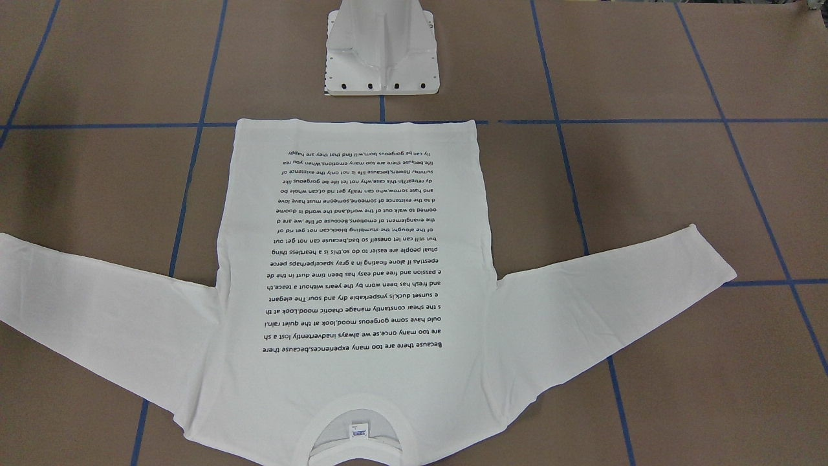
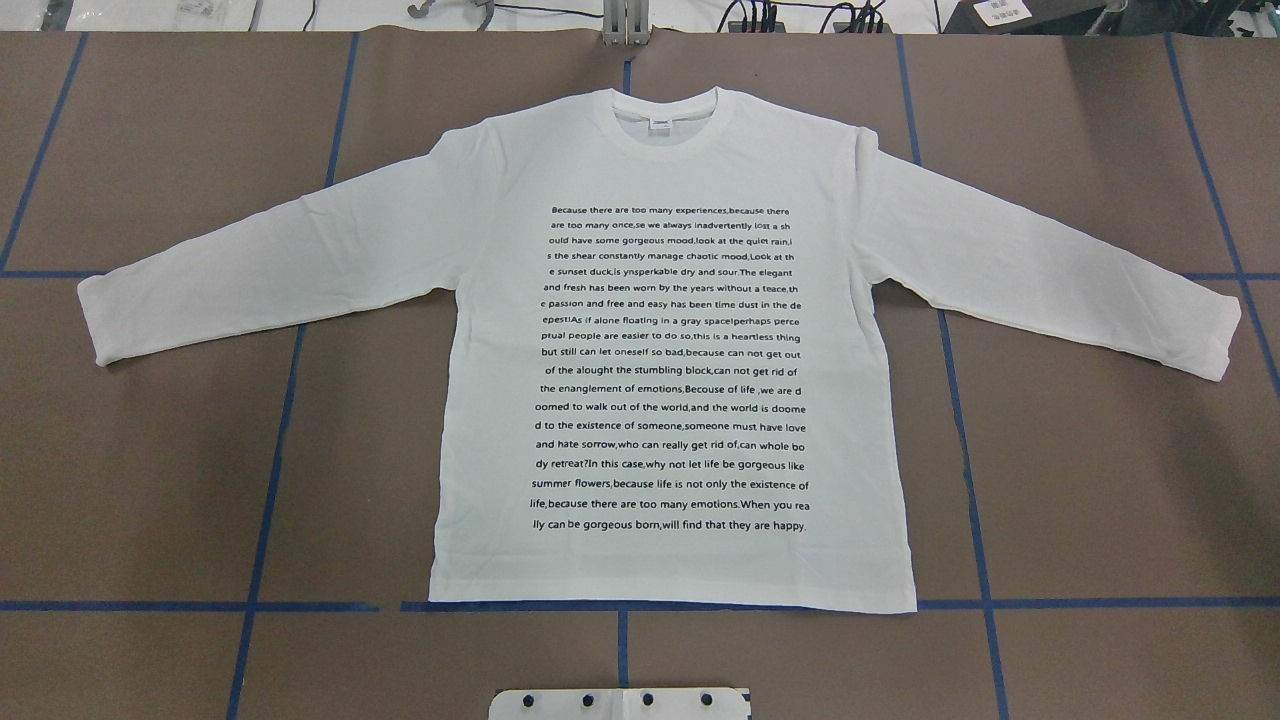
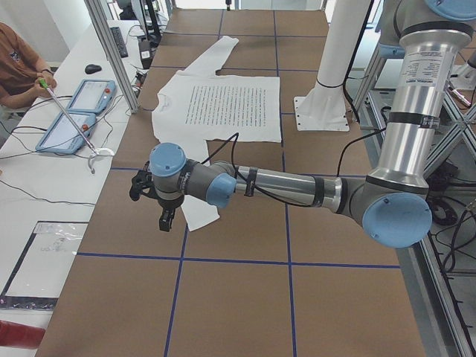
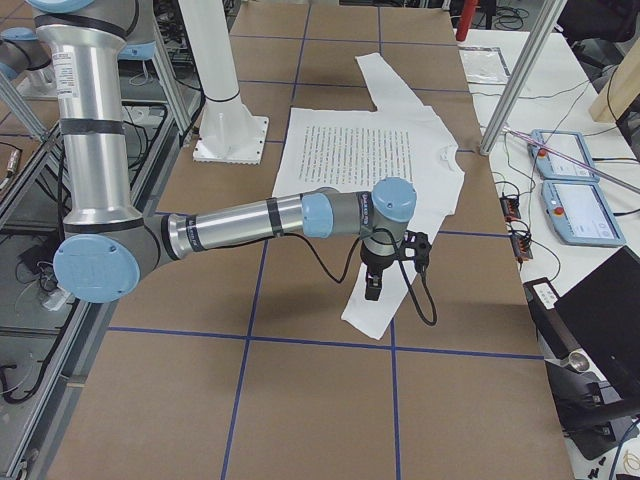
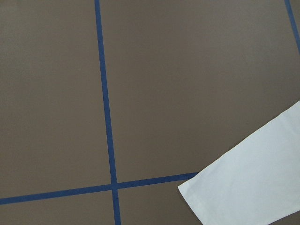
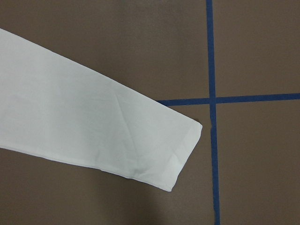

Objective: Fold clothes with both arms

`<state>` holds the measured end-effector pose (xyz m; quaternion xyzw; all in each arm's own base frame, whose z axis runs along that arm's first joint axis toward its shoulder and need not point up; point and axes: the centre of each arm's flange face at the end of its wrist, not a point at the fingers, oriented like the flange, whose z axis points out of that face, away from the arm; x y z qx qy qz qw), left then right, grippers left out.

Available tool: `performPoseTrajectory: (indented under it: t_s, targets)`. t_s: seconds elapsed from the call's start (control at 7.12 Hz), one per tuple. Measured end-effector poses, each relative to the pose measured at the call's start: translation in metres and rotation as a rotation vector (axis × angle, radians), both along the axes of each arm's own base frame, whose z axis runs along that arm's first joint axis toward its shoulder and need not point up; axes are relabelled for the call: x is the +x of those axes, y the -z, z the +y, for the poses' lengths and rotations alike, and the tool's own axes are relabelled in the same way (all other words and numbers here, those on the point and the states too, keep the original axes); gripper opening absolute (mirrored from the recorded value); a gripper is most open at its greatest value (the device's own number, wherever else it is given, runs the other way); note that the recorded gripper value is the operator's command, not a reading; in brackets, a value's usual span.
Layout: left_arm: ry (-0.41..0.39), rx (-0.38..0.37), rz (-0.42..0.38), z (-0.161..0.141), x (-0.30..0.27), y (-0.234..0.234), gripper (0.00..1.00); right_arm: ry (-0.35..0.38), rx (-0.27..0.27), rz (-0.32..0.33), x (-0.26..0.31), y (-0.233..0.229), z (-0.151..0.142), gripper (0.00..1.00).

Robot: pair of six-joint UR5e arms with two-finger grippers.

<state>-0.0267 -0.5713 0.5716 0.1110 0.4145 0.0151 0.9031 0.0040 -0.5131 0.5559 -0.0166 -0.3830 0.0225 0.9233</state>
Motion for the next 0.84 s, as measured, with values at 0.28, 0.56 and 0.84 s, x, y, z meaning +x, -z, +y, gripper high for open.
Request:
performPoseTrajectory:
  t_s: [0.28,0.56,0.84]
  targets:
    - [-0.001,-0.008,0.003,0.001,0.001,-0.014,1.00,0.015,0.050,-0.009,-0.014,0.005,-0.003,1.00]
    - [-0.008,-0.013,0.009,0.001,0.003,-0.022,1.00,-0.012,0.039,-0.016,-0.045,-0.016,-0.009,0.94]
    - [-0.015,-0.005,0.012,0.000,0.008,-0.020,1.00,-0.064,0.001,-0.025,-0.060,-0.066,-0.019,0.85]
